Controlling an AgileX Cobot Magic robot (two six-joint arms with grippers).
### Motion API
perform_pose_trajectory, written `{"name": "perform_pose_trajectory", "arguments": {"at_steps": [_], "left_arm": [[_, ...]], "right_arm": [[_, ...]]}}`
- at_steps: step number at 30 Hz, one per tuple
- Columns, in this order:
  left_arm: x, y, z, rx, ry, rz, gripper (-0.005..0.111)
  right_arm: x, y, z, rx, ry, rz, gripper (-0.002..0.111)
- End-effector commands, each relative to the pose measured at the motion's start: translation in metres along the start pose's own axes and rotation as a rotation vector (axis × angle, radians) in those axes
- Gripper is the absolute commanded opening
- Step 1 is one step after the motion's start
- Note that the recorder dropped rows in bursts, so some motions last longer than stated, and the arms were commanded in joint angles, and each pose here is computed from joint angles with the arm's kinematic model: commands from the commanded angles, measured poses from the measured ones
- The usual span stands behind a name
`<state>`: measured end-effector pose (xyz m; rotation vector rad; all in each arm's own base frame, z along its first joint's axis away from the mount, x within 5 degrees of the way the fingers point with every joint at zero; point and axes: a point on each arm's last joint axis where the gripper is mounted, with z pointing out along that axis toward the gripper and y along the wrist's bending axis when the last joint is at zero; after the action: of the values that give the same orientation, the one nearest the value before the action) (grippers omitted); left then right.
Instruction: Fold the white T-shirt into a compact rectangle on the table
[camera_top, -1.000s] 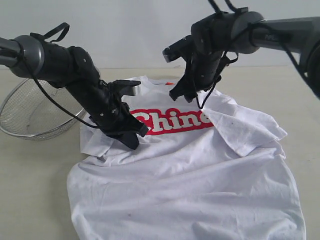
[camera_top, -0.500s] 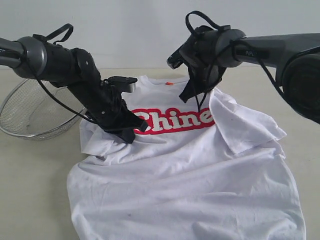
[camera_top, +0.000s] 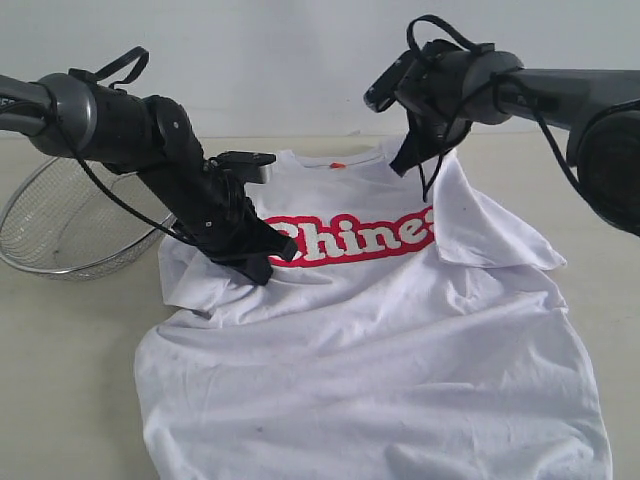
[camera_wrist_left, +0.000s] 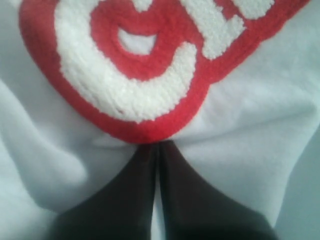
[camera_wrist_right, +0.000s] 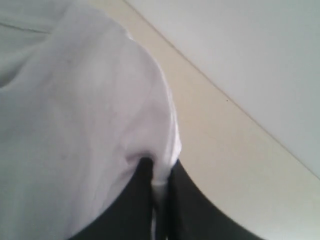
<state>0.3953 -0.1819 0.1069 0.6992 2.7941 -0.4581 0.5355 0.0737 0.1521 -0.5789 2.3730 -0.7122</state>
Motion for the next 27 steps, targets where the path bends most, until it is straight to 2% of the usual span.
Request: {"name": "perform_pose_trajectory", "arguments": {"at_steps": [1, 4, 14, 17, 21, 22, 24, 27], "left_arm": [[0.006, 0.007, 0.014, -0.020, 0.022, -0.006, 0.004], [0.006, 0.006, 0.014, -0.018, 0.026, -0.006, 0.004], [0.007, 0.006, 0.014, -0.012, 0.041, -0.012, 0.004], [0.008, 0.005, 0.014, -0.008, 0.049, -0.018, 0.004], [0.008, 0.006, 0.014, -0.009, 0.046, -0.025, 0.004], [0.008, 0.006, 0.014, -0.010, 0.044, -0.025, 0.004], [0.007, 0.006, 0.014, -0.014, 0.035, -0.025, 0.004], [0.006, 0.008, 0.014, -0.030, 0.027, -0.017, 0.004]], "right_arm": [[0.002, -0.019, 0.014, 0.026, -0.031, 0.065, 0.000], [-0.004, -0.029, 0.017, 0.039, -0.078, 0.124, 0.000], [-0.014, -0.041, 0.027, 0.055, -0.148, 0.185, 0.002], [-0.010, -0.044, 0.029, 0.063, -0.120, 0.176, 0.019], [-0.008, -0.046, 0.029, 0.076, -0.093, 0.165, 0.065], [-0.009, -0.047, 0.028, 0.082, -0.105, 0.171, 0.072], [-0.011, -0.053, 0.023, 0.111, -0.123, 0.195, 0.073], [-0.017, -0.063, 0.006, 0.142, -0.115, 0.234, 0.066]]}}
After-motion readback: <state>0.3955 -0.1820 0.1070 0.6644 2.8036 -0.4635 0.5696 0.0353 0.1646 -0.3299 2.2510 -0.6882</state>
